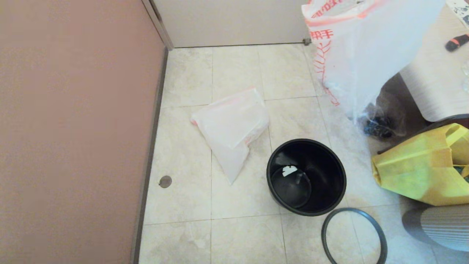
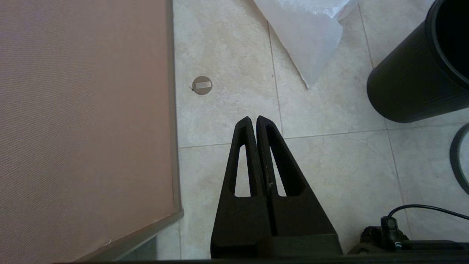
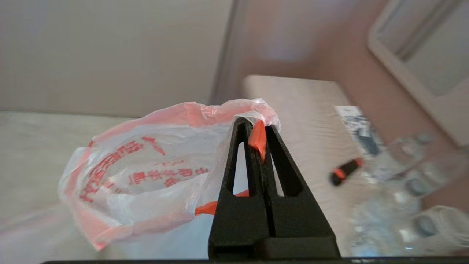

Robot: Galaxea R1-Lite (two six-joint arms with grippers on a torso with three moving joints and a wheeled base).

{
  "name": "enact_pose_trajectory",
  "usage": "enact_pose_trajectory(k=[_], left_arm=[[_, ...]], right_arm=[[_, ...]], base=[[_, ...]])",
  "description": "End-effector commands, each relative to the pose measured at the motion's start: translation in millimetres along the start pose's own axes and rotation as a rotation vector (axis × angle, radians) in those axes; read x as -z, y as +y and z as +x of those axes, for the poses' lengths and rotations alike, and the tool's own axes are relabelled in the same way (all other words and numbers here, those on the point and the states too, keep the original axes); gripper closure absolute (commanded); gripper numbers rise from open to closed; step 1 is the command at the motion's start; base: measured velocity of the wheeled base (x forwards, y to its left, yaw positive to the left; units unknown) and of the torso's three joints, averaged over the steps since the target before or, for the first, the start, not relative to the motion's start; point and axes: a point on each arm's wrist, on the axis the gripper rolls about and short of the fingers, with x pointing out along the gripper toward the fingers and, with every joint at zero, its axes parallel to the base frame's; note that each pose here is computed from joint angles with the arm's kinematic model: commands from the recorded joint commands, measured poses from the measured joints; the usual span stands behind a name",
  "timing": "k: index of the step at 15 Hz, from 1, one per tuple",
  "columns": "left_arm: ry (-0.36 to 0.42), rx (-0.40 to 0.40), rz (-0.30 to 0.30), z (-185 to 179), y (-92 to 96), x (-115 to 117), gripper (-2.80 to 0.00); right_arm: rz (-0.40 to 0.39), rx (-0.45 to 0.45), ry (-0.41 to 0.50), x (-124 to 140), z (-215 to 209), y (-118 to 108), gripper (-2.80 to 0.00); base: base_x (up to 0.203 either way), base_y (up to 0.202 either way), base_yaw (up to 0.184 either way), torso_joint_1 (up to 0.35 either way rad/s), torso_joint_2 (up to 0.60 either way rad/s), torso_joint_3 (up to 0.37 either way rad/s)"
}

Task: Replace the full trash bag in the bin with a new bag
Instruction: Place the trash bag on the floor

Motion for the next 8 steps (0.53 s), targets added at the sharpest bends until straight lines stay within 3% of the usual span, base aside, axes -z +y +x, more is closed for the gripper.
enact_pose_trajectory(k=[1, 4, 8], left_arm=[[0.001, -0.001, 0.000, 0.1, 0.0, -0.1, 0.00], [0.001, 0.000, 0.000, 0.1, 0.0, -0.1, 0.00], [0.001, -0.001, 0.000, 0.1, 0.0, -0.1, 0.00]], right_arm=[[-0.063, 0.025, 0.057, 28.4, 23.1, 10.6, 0.00], [-0.153, 0.060, 0.177, 100.7, 71.4, 25.2, 0.00], [-0.250, 0.119, 0.377, 249.1, 129.6, 40.5, 0.00]], base=[[0.000, 0.000, 0.000, 0.000, 0.00, 0.000], [0.000, 0.000, 0.000, 0.000, 0.00, 0.000], [0.000, 0.000, 0.000, 0.000, 0.00, 0.000]])
